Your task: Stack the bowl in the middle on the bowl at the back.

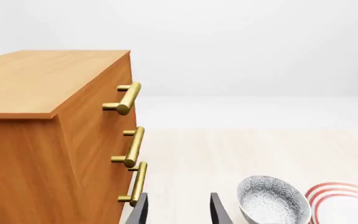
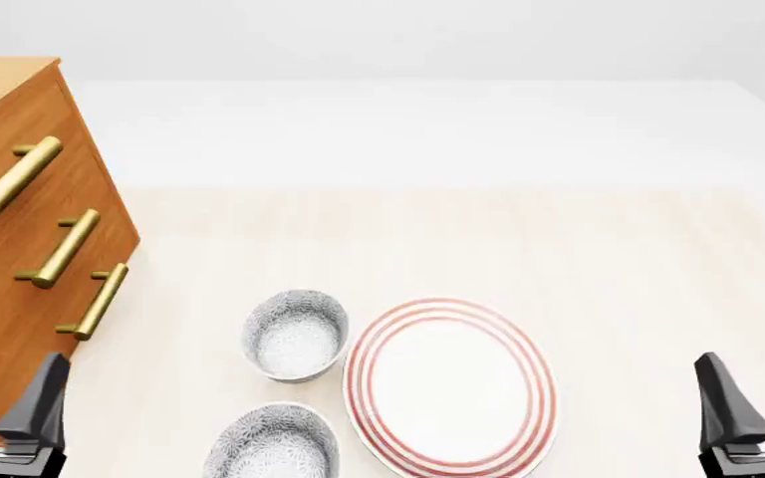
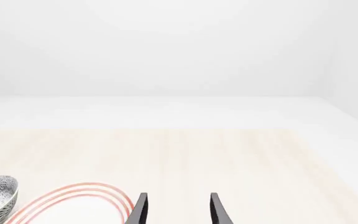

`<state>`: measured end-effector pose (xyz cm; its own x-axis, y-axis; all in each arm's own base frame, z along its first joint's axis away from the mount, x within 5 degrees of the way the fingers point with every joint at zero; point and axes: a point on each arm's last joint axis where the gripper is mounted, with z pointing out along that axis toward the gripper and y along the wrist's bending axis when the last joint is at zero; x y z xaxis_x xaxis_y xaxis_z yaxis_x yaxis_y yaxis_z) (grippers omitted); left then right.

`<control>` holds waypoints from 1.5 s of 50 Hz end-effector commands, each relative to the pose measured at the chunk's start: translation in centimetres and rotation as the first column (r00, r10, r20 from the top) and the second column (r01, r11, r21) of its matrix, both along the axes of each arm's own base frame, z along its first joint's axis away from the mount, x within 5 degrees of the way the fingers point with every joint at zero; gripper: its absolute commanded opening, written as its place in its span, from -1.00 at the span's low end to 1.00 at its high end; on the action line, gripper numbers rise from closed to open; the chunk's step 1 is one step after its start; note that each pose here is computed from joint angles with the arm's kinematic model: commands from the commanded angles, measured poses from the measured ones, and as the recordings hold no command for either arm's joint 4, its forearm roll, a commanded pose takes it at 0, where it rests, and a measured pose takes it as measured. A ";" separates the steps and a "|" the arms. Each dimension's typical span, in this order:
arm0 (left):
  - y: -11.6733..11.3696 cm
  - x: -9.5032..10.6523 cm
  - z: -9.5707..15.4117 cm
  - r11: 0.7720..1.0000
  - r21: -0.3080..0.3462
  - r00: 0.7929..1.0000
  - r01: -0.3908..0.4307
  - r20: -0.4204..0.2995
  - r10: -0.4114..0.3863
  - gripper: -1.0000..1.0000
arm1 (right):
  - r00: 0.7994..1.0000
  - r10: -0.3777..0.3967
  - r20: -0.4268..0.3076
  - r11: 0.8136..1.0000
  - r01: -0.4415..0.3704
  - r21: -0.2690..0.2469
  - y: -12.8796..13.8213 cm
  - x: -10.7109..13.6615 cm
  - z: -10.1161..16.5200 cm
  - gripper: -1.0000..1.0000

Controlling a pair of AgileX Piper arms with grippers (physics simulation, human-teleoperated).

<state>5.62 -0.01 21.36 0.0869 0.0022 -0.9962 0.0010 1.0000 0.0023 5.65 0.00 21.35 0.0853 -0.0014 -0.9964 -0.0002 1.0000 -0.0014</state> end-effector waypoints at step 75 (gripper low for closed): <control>-5.3 6.0 9.5 0.897 0.054 0.765 0.439 -0.546 -0.341 1.00 | 1.000 0.006 0.000 1.000 -0.006 0.012 0.0 0.1 0.2 1.00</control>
